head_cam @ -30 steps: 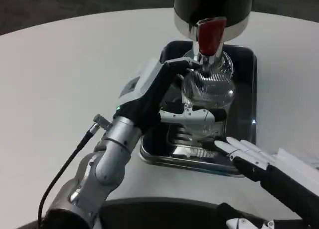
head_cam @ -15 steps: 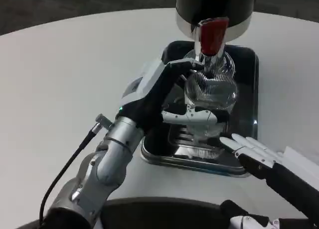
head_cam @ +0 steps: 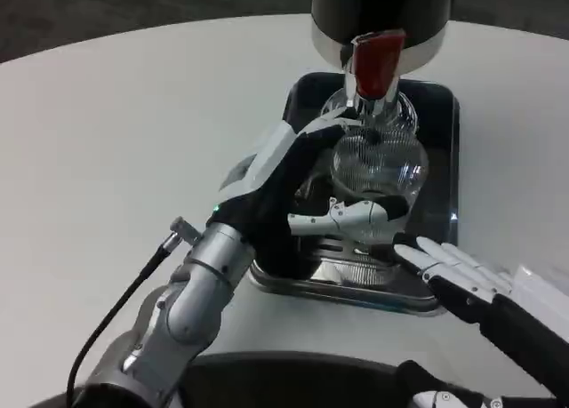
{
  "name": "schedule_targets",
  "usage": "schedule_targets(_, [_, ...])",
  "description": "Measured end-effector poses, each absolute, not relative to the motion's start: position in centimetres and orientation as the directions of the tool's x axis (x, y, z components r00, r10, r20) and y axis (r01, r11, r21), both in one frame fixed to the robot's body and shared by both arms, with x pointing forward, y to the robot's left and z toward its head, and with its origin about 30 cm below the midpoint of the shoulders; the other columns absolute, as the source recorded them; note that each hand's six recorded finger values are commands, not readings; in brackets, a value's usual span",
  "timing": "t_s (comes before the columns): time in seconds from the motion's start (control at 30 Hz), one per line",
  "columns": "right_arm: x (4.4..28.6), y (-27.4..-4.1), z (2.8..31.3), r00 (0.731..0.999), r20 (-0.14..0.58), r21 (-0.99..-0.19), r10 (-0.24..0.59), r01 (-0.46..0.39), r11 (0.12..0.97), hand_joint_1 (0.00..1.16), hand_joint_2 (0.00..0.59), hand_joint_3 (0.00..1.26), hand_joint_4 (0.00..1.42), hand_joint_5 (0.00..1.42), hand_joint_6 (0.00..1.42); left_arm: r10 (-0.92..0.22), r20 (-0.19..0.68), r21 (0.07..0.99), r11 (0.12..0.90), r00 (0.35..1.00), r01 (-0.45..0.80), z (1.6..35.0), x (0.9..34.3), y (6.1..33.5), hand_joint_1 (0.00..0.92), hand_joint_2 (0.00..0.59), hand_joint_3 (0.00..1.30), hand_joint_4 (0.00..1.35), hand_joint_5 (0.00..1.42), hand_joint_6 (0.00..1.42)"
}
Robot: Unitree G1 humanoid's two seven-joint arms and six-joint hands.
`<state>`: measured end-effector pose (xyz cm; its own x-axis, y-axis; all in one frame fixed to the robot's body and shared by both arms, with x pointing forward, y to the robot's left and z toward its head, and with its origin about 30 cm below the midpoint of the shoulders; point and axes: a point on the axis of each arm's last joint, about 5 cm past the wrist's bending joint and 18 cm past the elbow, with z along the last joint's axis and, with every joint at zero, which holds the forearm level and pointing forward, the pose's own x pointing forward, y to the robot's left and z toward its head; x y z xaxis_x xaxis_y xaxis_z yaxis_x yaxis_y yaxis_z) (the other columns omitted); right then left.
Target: Grasp the cup under the faucet to collect the drink, then remove the cup.
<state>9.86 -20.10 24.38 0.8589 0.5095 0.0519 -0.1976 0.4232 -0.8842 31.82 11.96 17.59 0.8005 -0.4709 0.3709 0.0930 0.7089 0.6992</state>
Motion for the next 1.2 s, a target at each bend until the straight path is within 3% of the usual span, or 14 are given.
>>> schedule_targets(0.5, [9.73, -20.10, 24.25, 0.864, 0.071, -0.880, 0.499, -0.181, 0.438, 0.50, 0.464, 0.08, 0.00, 0.00, 0.00, -0.455, 0.378, 0.697, 0.713, 0.806, 0.075, 17.54, 31.68, 12.70, 0.447, 0.122, 0.44, 0.02, 0.28, 0.29])
schedule_targets(0.63, [9.73, -20.10, 24.25, 0.864, 0.072, -0.880, 0.499, -0.181, 0.439, 0.50, 0.464, 0.08, 0.00, 0.00, 0.00, -0.447, 0.381, 0.693, 0.717, 0.809, 0.070, 17.50, 31.64, 12.88, 0.433, 0.109, 0.38, 0.00, 0.27, 0.28])
schedule_targets(0.87, [9.72, -20.11, 24.23, 0.864, 0.070, -0.880, 0.499, -0.182, 0.439, 0.50, 0.464, 0.09, 0.00, 0.00, 0.00, -0.446, 0.381, 0.693, 0.718, 0.810, 0.069, 17.49, 31.63, 12.92, 0.367, 0.061, 0.08, 0.00, 0.20, 0.25])
schedule_targets(1.13, [9.68, -20.17, 24.23, 0.866, 0.069, -0.880, 0.495, -0.181, 0.440, 0.50, 0.464, 0.09, 0.00, 0.00, 0.00, -0.458, 0.373, 0.699, 0.711, 0.807, 0.080, 17.51, 31.62, 12.86, 0.335, 0.035, 0.00, 0.00, 0.18, 0.22])
schedule_targets(1.2, [9.67, -20.18, 24.23, 0.867, 0.069, -0.880, 0.494, -0.180, 0.440, 0.50, 0.464, 0.09, 0.00, 0.00, 0.00, -0.462, 0.370, 0.701, 0.709, 0.806, 0.085, 17.50, 31.62, 12.84, 0.270, 0.002, 0.00, 0.00, 0.12, 0.16])
